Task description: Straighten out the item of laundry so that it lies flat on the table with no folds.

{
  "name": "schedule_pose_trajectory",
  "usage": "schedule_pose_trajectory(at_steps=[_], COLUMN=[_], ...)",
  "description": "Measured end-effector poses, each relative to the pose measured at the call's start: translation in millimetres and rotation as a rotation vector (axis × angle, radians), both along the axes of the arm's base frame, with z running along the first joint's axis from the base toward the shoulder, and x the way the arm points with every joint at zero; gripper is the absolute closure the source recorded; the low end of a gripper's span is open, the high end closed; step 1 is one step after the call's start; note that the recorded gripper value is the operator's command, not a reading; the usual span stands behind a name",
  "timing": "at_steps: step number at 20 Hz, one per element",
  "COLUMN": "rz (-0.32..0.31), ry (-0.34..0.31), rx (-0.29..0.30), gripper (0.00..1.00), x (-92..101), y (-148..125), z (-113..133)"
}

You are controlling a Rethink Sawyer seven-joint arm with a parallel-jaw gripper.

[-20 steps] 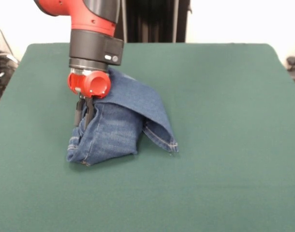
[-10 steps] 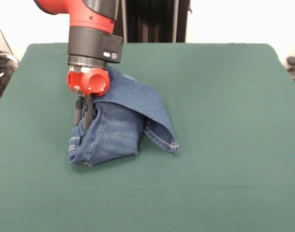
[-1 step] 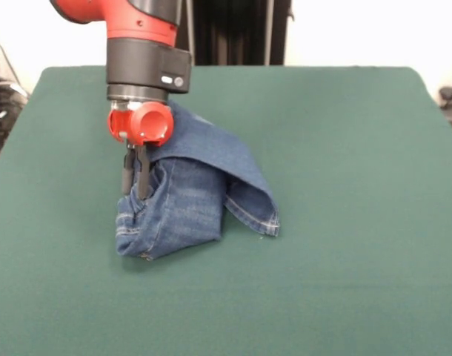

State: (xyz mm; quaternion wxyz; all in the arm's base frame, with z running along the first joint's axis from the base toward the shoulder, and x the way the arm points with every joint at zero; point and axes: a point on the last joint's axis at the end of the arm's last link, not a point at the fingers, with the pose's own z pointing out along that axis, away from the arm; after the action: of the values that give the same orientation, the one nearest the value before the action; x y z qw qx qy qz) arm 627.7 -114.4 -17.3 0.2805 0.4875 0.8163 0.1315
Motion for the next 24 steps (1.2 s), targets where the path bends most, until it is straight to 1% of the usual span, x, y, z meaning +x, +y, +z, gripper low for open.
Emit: schedule_pose_trajectory(at_steps=[1,2,7,13,19,23,24], rz=[0.0,-0.001,0.0,0.015,0.022,0.042,0.055], ry=[0.002,0.003,0.013,0.009,0.018,0.038,0.054], rx=[0.007,0.013,0.035,0.061,0.066,0.066,0.056], gripper=[0.0,1.0,1.0,1.0,1.0,1.0,1.0], x=[0.5,1.1,2.1,8.4,9.1,12.0,13.2], y=[0.0,-0.1,1.2,12.8,14.0,17.1,20.4], z=[0.2,0.5,0.5,3.1,5.6,14.5,20.6])
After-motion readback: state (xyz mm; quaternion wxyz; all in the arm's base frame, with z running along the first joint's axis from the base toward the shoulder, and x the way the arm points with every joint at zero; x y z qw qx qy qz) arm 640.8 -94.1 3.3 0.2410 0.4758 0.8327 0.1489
